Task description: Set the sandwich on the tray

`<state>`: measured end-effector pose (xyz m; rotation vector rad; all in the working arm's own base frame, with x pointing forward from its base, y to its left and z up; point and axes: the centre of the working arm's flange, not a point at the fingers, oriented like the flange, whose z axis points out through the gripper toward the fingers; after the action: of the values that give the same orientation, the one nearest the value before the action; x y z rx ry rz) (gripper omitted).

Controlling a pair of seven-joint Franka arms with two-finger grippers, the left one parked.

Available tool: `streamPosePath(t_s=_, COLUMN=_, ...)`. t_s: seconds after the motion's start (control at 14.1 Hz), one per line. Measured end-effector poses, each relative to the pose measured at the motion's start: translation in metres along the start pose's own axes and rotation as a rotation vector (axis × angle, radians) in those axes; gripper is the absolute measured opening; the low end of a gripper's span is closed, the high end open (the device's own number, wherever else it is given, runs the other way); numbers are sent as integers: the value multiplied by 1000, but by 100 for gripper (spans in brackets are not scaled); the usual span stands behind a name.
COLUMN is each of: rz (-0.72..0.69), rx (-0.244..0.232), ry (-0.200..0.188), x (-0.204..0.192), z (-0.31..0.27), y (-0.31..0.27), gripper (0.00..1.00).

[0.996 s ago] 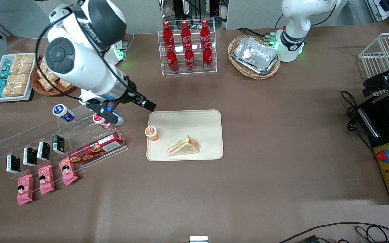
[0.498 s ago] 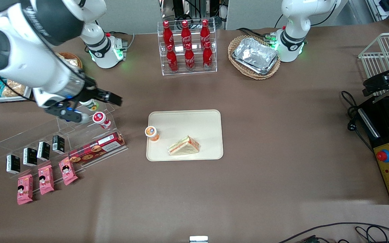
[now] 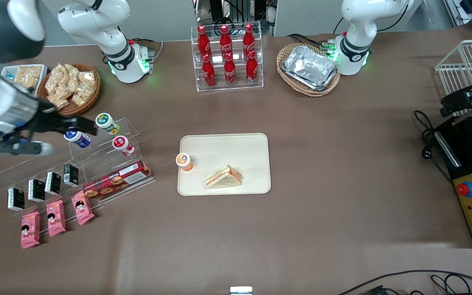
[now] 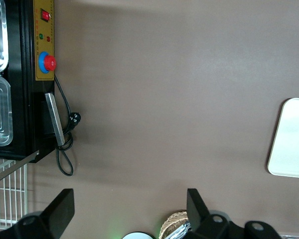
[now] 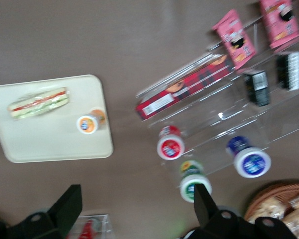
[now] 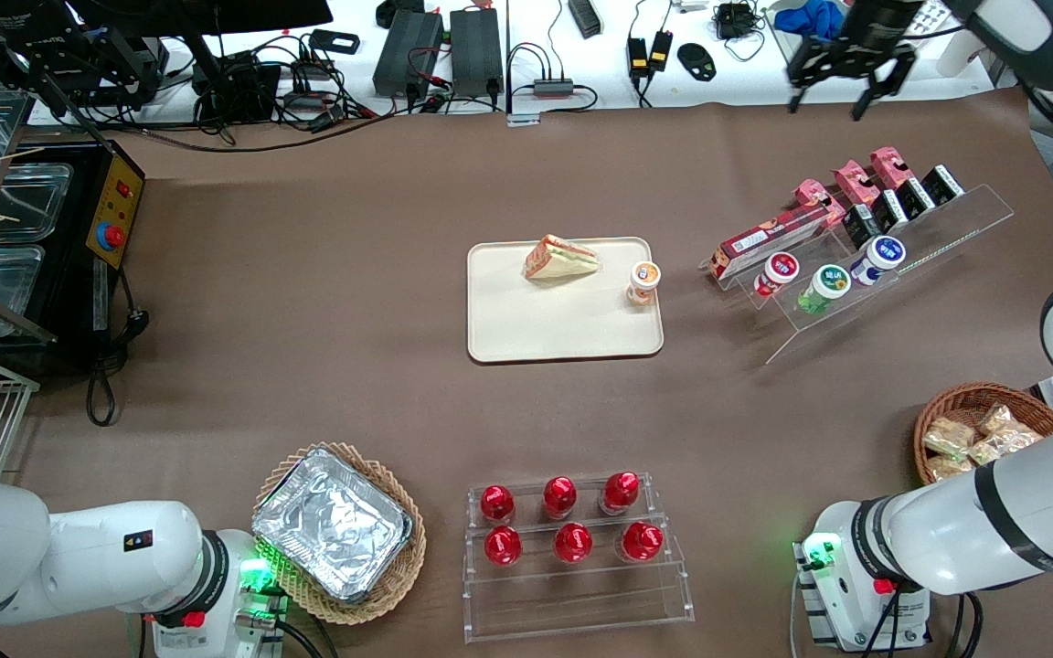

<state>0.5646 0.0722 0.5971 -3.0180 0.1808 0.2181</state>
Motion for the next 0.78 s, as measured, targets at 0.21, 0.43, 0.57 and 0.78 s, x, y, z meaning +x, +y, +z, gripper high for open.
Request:
streamPosePath(t_s=0.21, rz=-65, rx=-47, ry=24, x=11, z=-7, y=55, gripper=100)
streamPosePath(t_s=0.43, rz=-142, rx=-108, ry=89, x=23, z=-17, y=98, gripper=100)
streamPosePath(t_s=0.57, rz=-140, rx=-114, ry=105, x=27, z=-20, y=122, gripper=100)
streamPosePath(t_s=0.78, rz=-125, rx=-110, ry=124, x=29, z=-23, y=135, gripper=100)
